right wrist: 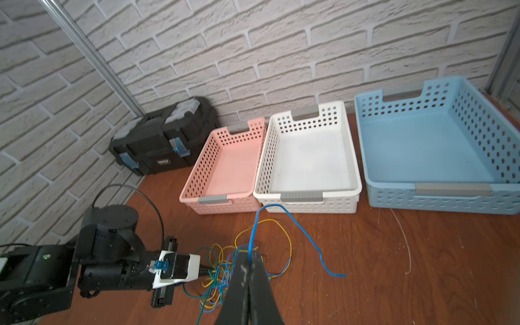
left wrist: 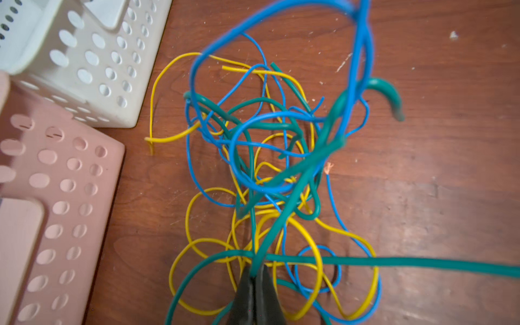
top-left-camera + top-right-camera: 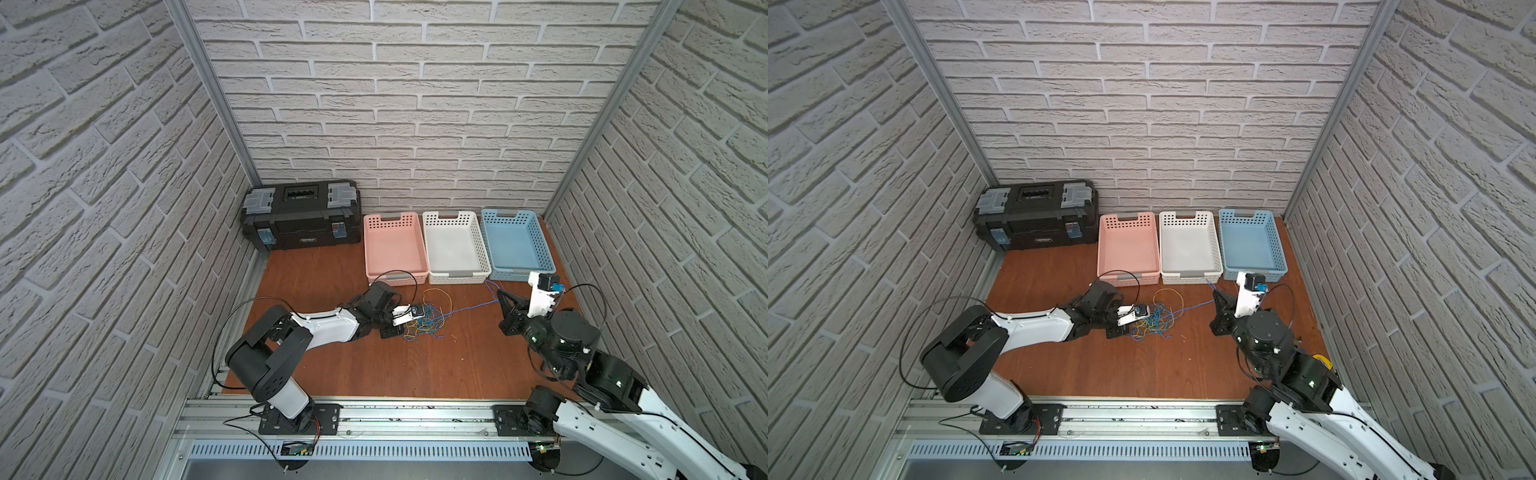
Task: Untangle and sort cables by color
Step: Untie the cable.
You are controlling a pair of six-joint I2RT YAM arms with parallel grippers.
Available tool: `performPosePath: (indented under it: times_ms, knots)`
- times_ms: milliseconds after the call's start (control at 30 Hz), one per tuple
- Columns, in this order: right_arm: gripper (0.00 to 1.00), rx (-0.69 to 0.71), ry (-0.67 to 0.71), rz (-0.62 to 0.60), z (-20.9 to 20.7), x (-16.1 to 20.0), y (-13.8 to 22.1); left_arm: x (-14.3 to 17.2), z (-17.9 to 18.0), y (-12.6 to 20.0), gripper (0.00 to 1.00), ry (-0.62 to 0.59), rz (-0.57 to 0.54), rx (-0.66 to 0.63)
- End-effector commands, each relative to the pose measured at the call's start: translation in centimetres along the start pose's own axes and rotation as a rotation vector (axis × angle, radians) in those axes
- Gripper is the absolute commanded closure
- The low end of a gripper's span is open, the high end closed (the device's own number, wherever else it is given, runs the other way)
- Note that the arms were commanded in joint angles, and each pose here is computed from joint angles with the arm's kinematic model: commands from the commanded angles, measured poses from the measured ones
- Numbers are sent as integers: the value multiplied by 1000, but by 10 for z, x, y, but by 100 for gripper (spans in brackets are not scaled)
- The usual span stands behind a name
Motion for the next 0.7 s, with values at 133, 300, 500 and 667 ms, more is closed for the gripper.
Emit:
performPosePath:
  times_ms: [133,300,500,667]
  knots:
    - [97,25,-44,-226,-9,-58,28,-7,8,5,100,22,-33,-48]
    - [97,-12,-16,-262,-1,-87,36,-2,9,2,100,27,-18,-54]
    - [97,-30,-16,-342,2,-107,41,-2,8,3,100,32,-27,-53]
    - [97,-9,31,-385,9,-135,39,-3,8,3,100,40,-31,-47]
Point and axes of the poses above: each gripper's point midway between its finger pads, its own y axis back along the fingers, its own z axis along the line the jaws close on, x = y × z, the point moved 6 cm from there along y, back along the fingers, and after that the axes turned 13 degrees about y, right-handed, at the moved point
